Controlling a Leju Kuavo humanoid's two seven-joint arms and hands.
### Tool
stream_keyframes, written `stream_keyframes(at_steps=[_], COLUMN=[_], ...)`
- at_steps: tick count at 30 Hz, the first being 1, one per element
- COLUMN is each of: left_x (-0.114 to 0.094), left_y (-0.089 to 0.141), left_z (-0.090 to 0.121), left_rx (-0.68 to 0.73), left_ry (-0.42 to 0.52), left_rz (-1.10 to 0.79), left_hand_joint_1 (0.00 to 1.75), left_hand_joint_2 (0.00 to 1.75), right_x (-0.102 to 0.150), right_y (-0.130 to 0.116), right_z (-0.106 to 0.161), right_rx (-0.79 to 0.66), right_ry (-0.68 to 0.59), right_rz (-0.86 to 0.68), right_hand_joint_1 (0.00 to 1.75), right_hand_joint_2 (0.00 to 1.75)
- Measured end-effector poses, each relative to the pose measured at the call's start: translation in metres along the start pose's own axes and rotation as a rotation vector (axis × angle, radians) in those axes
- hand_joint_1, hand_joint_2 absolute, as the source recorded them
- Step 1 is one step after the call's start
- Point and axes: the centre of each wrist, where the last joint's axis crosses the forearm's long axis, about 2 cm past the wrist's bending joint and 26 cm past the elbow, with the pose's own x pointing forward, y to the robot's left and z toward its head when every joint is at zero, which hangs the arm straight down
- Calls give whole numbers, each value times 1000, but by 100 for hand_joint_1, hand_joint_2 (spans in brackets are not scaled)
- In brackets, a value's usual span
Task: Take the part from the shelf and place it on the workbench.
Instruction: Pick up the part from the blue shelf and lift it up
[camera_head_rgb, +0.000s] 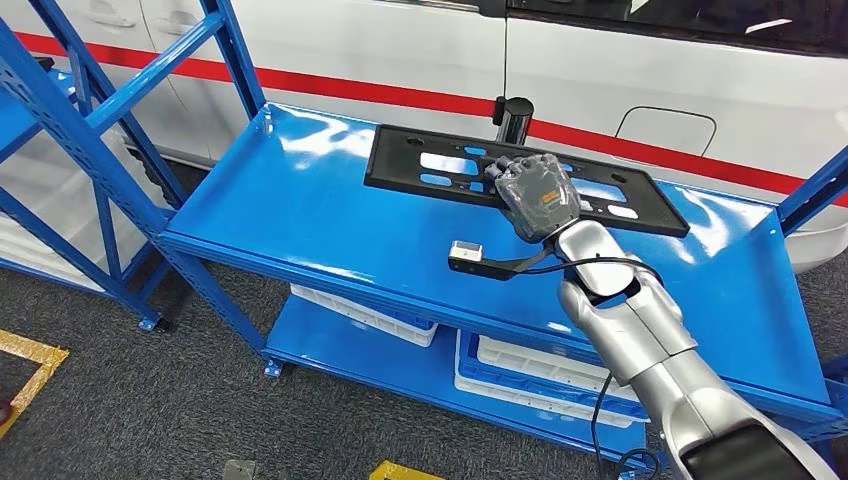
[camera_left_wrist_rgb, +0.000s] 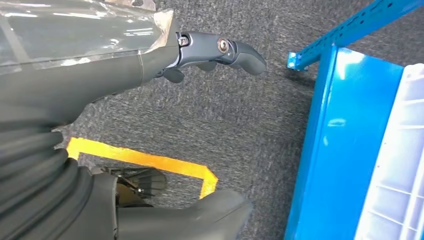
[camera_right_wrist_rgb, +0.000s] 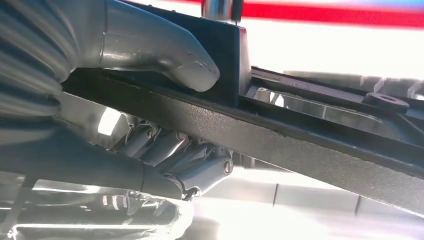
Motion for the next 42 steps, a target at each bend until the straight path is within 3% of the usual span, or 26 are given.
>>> stream_keyframes(at_steps=[4,13,29,42], left_x=[0,1,2,3], left_y=[3,7,13,17], left_z=[-1,-3,-7,-9], left_rx=[14,2,-62,-78], left_ry=[24,216,231,222], left_rz=[4,-15,-20,-50], left_hand_joint_1=[0,0,0,0], left_hand_joint_2=[175,175,175,175], right_x=[-4,1,13,22], right_y=[-16,-21,10,18], right_z=[7,26,70,82], right_rx=[-64,-105,-36,-14], right_ry=[-4,18,65,88], right_rz=[21,7,-17,-13], right_hand_joint_1=[162,162,162,162], right_hand_joint_2=[175,175,175,175])
